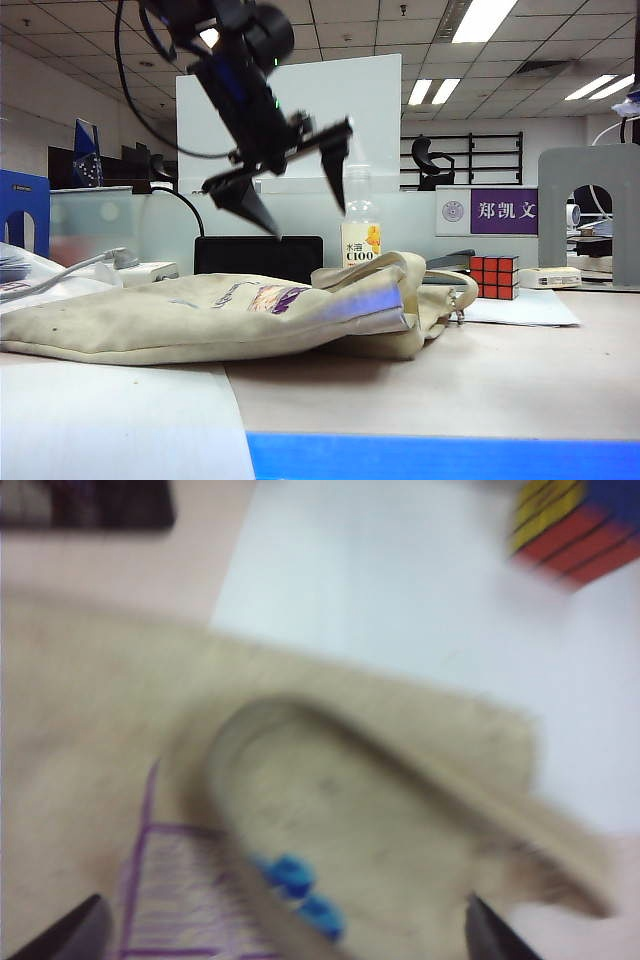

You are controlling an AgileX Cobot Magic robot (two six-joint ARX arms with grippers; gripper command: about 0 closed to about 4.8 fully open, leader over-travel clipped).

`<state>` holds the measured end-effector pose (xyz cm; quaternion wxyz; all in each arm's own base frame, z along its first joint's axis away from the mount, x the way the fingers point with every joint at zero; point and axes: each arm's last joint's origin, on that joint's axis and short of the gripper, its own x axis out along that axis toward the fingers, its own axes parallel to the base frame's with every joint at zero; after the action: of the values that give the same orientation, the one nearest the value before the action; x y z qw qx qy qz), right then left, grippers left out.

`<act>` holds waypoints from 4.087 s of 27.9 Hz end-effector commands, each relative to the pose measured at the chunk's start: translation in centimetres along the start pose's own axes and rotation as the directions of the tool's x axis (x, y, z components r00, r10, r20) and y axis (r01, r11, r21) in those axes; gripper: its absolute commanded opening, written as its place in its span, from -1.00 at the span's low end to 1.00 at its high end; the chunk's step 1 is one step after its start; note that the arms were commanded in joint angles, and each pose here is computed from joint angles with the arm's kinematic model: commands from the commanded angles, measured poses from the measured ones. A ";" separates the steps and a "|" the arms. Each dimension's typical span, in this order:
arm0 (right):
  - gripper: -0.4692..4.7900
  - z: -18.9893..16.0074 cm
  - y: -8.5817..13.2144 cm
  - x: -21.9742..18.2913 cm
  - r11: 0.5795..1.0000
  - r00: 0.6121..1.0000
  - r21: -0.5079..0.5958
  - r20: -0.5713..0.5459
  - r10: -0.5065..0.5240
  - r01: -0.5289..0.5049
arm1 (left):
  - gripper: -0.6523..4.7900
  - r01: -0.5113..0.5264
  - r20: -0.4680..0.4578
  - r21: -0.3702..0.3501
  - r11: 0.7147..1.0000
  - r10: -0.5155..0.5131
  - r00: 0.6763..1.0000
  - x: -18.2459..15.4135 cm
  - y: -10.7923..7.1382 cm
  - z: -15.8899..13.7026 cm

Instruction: Take the glasses case out of the canvas bag and put it on the table.

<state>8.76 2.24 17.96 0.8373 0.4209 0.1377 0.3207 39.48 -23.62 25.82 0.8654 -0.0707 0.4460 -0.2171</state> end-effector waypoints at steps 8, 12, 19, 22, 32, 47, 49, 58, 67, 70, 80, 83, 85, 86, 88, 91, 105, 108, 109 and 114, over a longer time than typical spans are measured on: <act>-0.84 -0.3 0.6 0.1 0.995 0.991 -0.016 -0.096 0.095 -0.097 | 1.00 0.045 -0.195 0.110 0.993 -0.022 0.980 5.7 1.5 -2.9; -0.84 -0.3 0.6 0.1 0.995 0.991 -0.016 -0.094 0.092 -0.094 | 1.00 0.159 -0.154 0.128 0.979 -0.139 0.978 5.9 0.1 -2.5; -0.84 -0.6 0.1 0.1 0.998 0.991 0.022 -0.122 0.057 -0.055 | 1.00 0.274 -0.048 0.302 0.913 -0.272 0.961 5.8 -5.0 -2.5; -0.84 -0.8 -0.1 0.1 0.999 0.990 0.038 -0.135 0.043 -0.038 | 1.00 0.244 -0.028 0.334 0.910 -0.249 0.968 5.9 -5.7 -2.7; -0.84 -0.8 -0.1 0.1 0.999 0.990 0.038 -0.135 0.039 -0.034 | -0.78 0.342 -0.080 0.303 0.890 -0.334 0.939 8.3 -4.9 -3.4; -0.84 -1.3 -2.1 0.6 0.971 0.969 -0.145 -0.134 -0.209 0.190 | -0.78 0.588 -0.071 0.206 0.782 -0.588 0.806 -3.1 -8.7 5.0; -0.84 -1.0 -2.3 1.0 0.969 0.966 -0.156 -0.143 -0.217 0.194 | -0.78 0.636 -0.090 0.210 0.742 -0.634 0.768 -4.4 -9.1 5.3; -0.84 1.0 -1.1 6.1 0.963 0.943 -0.258 -0.295 -0.154 0.076 | -0.78 0.706 -0.005 0.216 0.674 -0.723 0.691 -12.2 -11.3 6.5; -0.84 0.9 -0.3 15.2 0.945 0.825 -0.325 -0.544 -0.154 -0.038 | -0.78 0.764 -0.084 0.200 0.614 -0.766 0.637 -15.4 -13.0 5.1; -0.84 2.3 -0.9 15.8 0.930 0.815 -0.367 -0.538 -0.215 0.003 | -0.78 0.763 -0.149 0.167 0.625 -0.749 0.646 -15.5 -12.7 4.3; -0.84 4.7 -3.4 14.5 0.859 0.825 -0.507 -0.452 -0.339 0.075 | -0.78 0.792 -0.189 0.256 0.554 -0.775 0.603 -18.2 -15.4 2.6; -0.84 4.3 -3.8 15.0 0.860 0.818 -0.504 -0.464 -0.340 0.071 | -0.78 0.812 -0.193 0.270 0.517 -0.797 0.572 -19.1 -16.5 2.1; -0.84 4.2 -4.3 15.5 0.864 0.831 -0.502 -0.464 -0.307 0.039 | -0.78 0.841 -0.235 0.257 0.476 -0.813 0.532 -19.3 -17.4 1.5; -0.84 4.2 -4.3 15.8 0.867 0.840 -0.499 -0.464 -0.279 0.012 | -0.78 0.853 -0.256 0.251 0.457 -0.819 0.514 -19.4 -17.6 1.2; -0.80 3.8 -4.1 16.5 0.860 0.852 -0.508 -0.466 -0.240 -0.036 | -0.78 0.858 -0.272 0.247 0.451 -0.817 0.508 -19.4 -18.1 0.8; 0.01 2.8 -3.7 17.7 0.850 0.854 -0.519 -0.481 -0.199 -0.094 | -0.78 0.862 -0.302 0.219 0.457 -0.808 0.505 -19.4 -18.2 0.3; 0.94 0.8 -7.3 23.4 0.846 0.759 -0.534 -0.547 -0.354 0.010 | -0.78 0.872 -0.420 0.162 0.462 -0.767 0.484 -19.3 -18.6 -1.7; 1.00 -0.7 -8.3 24.4 0.817 0.695 -0.573 -0.563 -0.447 0.061 | -0.78 0.878 -0.425 0.157 0.452 -0.771 0.474 -19.3 -18.6 -1.7; 1.00 -1.1 -8.4 24.6 0.801 0.684 -0.596 -0.560 -0.468 0.060 | -0.78 0.879 -0.426 0.157 0.451 -0.772 0.472 -19.3 -18.6 -1.7; 0.61 -4.5 -8.1 26.9 0.752 0.627 -0.659 -0.581 -0.518 0.010 | -0.78 0.881 -0.428 0.170 0.442 -0.772 0.470 -19.3 -18.6 -1.7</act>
<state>31.60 18.92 12.47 0.8630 -0.0407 0.3329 0.3777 23.37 -31.82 43.63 0.5908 -0.0798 0.4530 -0.6629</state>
